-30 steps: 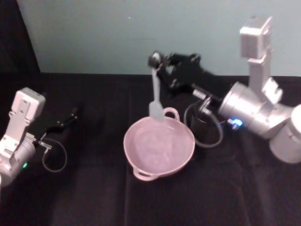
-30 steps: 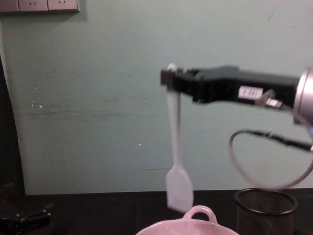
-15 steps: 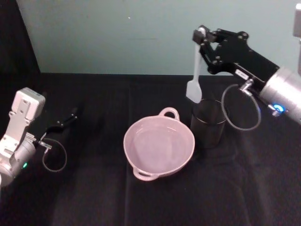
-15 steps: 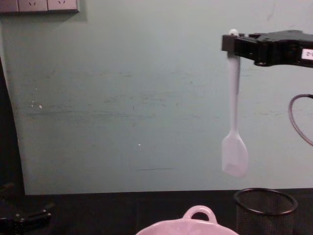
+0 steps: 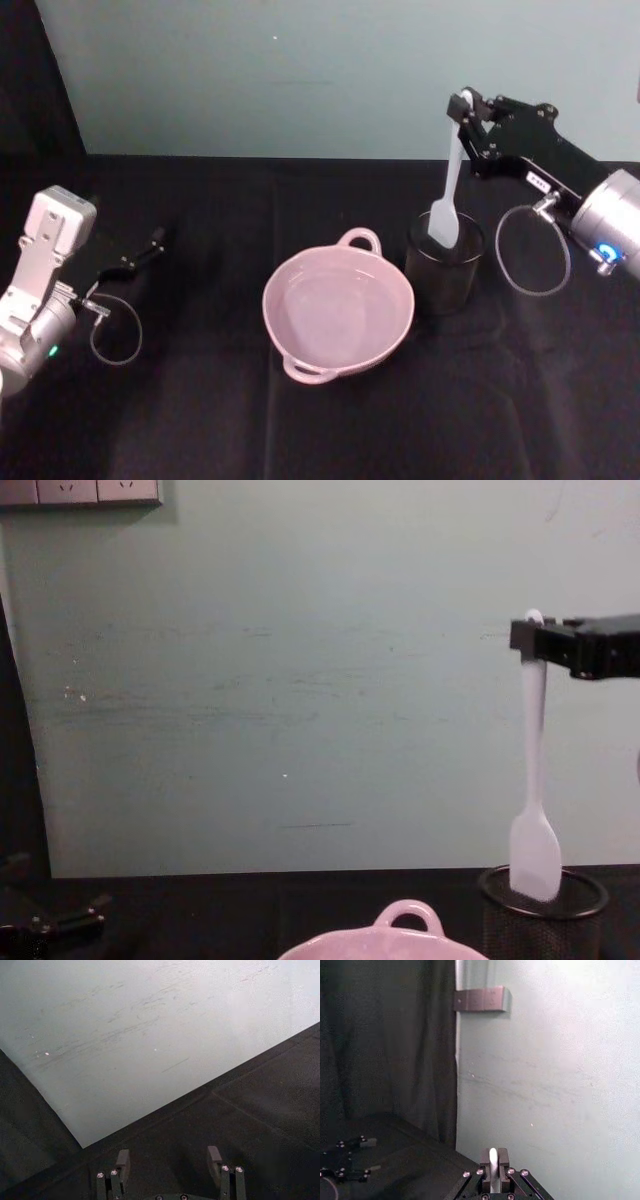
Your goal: Use the one hand to pick up the spoon and stir the clear water in the bowl.
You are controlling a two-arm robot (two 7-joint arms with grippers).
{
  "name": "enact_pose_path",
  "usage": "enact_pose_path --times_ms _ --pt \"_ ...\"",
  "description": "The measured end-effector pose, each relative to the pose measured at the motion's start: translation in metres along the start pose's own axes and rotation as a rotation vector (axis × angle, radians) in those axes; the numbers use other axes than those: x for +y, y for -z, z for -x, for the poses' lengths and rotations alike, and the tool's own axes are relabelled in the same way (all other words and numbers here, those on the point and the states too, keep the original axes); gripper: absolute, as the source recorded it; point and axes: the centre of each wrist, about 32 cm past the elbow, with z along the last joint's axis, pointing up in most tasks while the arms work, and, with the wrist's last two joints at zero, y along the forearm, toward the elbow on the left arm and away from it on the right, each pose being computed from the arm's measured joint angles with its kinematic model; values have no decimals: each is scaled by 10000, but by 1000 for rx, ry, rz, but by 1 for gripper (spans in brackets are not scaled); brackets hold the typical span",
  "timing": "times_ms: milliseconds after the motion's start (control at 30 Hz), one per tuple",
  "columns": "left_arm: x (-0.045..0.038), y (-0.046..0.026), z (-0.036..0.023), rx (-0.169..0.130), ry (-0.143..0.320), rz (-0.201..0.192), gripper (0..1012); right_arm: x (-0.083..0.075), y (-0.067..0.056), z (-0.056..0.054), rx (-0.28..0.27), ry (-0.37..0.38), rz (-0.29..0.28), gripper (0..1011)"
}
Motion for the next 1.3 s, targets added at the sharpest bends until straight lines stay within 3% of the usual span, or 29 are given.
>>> enact_pose_path --times_ms 133,233,600,1300 --pt "0 0 0 0 0 0 1011 -33 124 -17 48 26 14 105" --pt "0 0 0 0 0 0 1011 -69 280 -30 109 55 9 105" --pt "0 0 0 0 0 0 1011 -168 651 -37 268 130 -19 105" --pt "0 0 0 0 0 0 1011 -219 998 -69 446 170 -72 105"
